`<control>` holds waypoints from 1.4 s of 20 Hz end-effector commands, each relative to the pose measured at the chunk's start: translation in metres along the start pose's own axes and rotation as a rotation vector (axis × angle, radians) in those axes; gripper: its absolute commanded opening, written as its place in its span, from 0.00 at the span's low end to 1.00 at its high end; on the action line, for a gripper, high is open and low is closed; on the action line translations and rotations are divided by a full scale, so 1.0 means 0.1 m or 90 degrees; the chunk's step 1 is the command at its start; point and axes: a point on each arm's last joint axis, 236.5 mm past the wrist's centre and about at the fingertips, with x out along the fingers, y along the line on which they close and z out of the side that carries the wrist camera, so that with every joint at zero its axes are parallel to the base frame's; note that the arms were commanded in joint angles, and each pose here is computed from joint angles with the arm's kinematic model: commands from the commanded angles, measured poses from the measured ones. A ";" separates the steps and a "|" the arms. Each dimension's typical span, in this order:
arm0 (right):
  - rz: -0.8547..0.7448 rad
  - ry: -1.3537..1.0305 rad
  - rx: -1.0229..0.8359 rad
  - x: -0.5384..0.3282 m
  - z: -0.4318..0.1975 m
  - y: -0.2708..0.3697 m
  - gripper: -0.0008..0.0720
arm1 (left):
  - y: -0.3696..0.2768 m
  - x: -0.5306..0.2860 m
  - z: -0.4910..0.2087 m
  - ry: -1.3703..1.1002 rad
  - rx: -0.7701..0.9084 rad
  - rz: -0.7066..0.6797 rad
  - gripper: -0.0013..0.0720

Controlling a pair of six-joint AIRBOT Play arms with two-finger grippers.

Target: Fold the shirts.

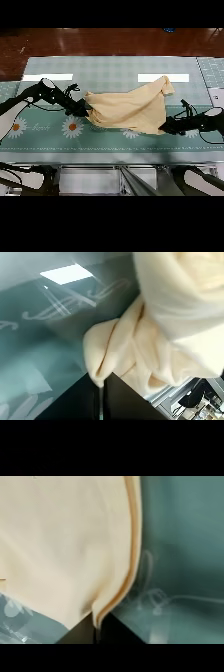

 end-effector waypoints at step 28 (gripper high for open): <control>-0.141 -0.892 -0.589 -4.95 -1.59 3.16 0.04 | -3.36 -4.82 -3.59 -1.172 0.597 0.239 0.05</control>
